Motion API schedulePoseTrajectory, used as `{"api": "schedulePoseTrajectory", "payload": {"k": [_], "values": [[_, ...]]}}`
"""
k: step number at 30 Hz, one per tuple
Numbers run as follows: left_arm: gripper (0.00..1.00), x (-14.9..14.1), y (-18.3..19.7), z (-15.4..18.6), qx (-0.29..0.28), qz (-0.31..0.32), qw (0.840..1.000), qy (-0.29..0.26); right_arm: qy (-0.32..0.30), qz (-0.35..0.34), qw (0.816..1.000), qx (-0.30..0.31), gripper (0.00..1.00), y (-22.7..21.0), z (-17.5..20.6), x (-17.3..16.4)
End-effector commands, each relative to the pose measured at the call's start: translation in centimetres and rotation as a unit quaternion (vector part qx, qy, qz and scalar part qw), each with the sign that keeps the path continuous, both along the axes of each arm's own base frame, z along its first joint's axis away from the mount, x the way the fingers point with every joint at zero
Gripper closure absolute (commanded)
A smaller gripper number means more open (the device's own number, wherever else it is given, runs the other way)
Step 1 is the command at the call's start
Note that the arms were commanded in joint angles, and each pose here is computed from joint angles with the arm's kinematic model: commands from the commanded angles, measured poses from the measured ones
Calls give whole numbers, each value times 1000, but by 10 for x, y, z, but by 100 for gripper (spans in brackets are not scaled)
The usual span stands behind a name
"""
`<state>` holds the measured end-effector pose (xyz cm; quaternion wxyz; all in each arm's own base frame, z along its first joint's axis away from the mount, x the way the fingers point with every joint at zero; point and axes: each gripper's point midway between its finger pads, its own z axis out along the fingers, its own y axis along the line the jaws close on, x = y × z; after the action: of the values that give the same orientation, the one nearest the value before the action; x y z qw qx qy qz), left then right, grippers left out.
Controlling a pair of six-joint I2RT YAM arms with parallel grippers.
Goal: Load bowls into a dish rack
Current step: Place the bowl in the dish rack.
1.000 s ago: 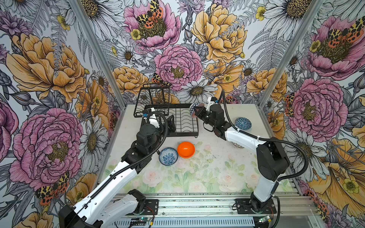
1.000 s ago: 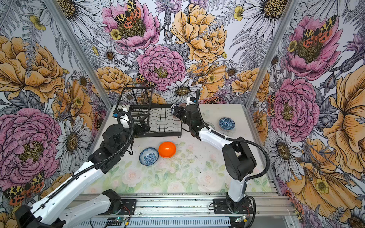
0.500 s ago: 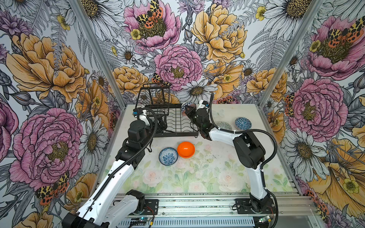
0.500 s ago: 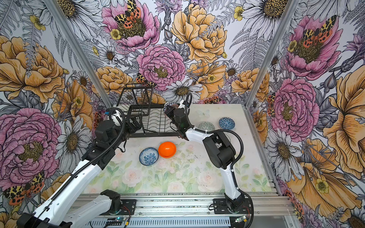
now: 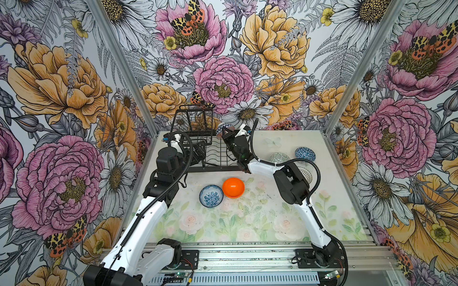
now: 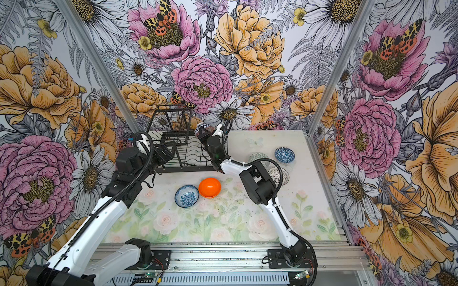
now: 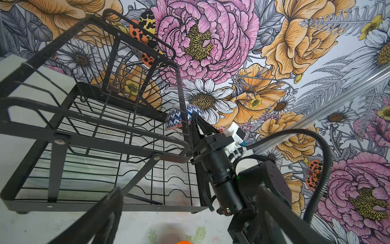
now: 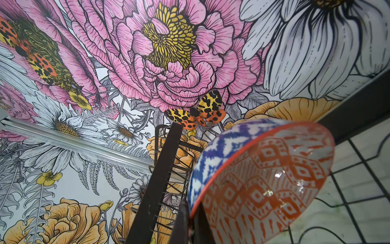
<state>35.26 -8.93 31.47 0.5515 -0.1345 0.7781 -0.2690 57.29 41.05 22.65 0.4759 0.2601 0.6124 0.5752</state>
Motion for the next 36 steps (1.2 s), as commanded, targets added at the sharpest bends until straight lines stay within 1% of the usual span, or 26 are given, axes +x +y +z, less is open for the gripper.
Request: {"api": "schedulePoseTrajectory", "payload": {"k": [1,14,19,24,36], "values": [[1,2,-1,20,-4,-7,1000,-21,-42,-3,998,50,100,7,39,2],[1,9,4,17,2,4,1000,-12,-17,-5,996,89,100,31,8,15],[1,11,7,15,2,9,1000,-7,-20,-1,996,91,100,40,4,18],[1,13,4,12,-1,0,1000,0,-17,0,995,94,100,49,-3,20],[1,20,5,6,-12,-7,1000,12,-9,-15,994,107,100,58,-17,26]]}}
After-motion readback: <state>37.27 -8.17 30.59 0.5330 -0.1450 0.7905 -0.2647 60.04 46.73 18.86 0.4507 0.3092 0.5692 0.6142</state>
